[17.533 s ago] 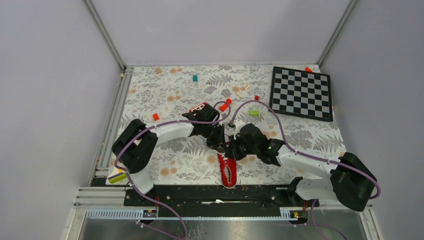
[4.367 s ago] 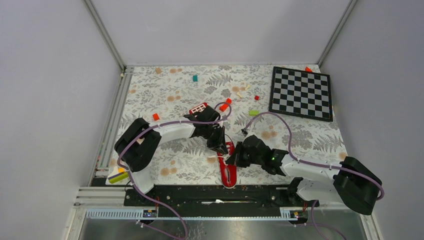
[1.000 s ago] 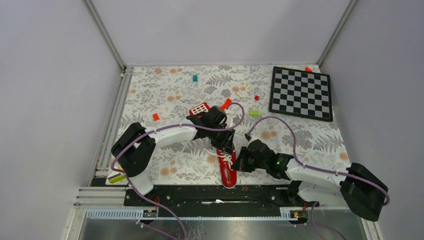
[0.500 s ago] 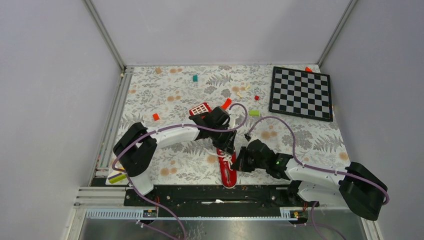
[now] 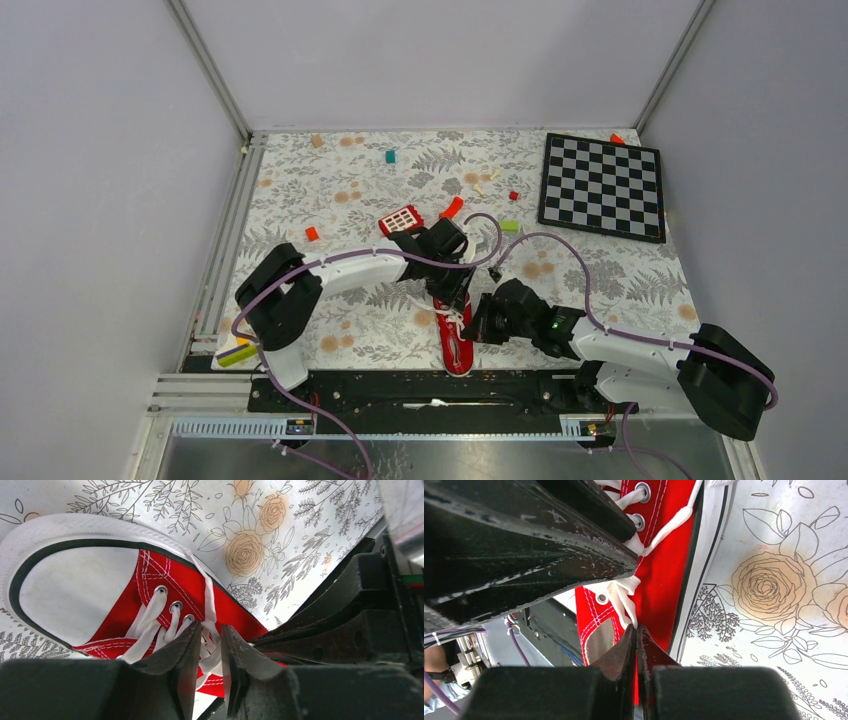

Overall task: Tie the shoes
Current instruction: Tie the shoelace on the shoe.

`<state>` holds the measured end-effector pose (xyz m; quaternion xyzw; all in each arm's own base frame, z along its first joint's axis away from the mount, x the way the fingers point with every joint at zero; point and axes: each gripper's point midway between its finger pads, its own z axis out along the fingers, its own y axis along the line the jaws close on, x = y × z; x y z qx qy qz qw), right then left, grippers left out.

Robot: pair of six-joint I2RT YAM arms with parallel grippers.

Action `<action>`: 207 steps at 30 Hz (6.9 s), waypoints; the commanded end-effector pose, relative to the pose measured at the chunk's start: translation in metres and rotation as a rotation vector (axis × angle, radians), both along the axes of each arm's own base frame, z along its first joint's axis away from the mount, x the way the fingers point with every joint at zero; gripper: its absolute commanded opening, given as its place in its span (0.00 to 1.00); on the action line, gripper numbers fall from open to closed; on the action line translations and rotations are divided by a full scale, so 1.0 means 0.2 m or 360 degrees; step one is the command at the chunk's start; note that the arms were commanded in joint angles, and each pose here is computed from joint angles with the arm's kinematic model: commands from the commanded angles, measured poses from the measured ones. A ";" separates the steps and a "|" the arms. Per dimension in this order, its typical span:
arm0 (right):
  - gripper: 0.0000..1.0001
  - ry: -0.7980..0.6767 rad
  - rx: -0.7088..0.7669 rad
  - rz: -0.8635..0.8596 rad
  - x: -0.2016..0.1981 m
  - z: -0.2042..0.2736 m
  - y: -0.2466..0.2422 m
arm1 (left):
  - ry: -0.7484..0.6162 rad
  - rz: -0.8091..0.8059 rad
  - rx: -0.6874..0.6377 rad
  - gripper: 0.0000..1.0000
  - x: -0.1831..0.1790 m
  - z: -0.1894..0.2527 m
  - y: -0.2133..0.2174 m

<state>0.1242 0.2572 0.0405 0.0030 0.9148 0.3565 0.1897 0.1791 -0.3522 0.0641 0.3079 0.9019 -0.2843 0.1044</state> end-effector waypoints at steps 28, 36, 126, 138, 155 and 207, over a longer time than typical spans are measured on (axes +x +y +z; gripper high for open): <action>0.00 -0.0009 0.0019 0.0027 0.00 0.02 0.02 | -0.0138 0.0271 -0.0272 0.00 0.14 0.23 0.01; 0.00 -0.0094 -0.0001 -0.0071 0.04 0.06 -0.04 | -0.0182 0.0406 -0.0301 0.00 0.15 0.27 0.12; 0.48 -0.0276 -0.0208 0.0584 0.27 0.24 0.22 | 0.0156 0.0494 -0.0450 0.00 -0.14 0.04 0.22; 0.20 -0.0284 -0.0199 0.0553 0.32 0.21 0.26 | 0.0160 0.0484 -0.0456 0.00 -0.14 0.05 0.22; 0.07 -0.0347 -0.0199 0.0385 0.41 0.24 0.22 | 0.0166 0.0477 -0.0451 0.00 -0.16 0.03 0.23; 0.00 -0.0381 -0.0030 0.0150 0.72 0.26 0.34 | 0.0157 0.0465 -0.0484 0.00 -0.16 0.06 0.22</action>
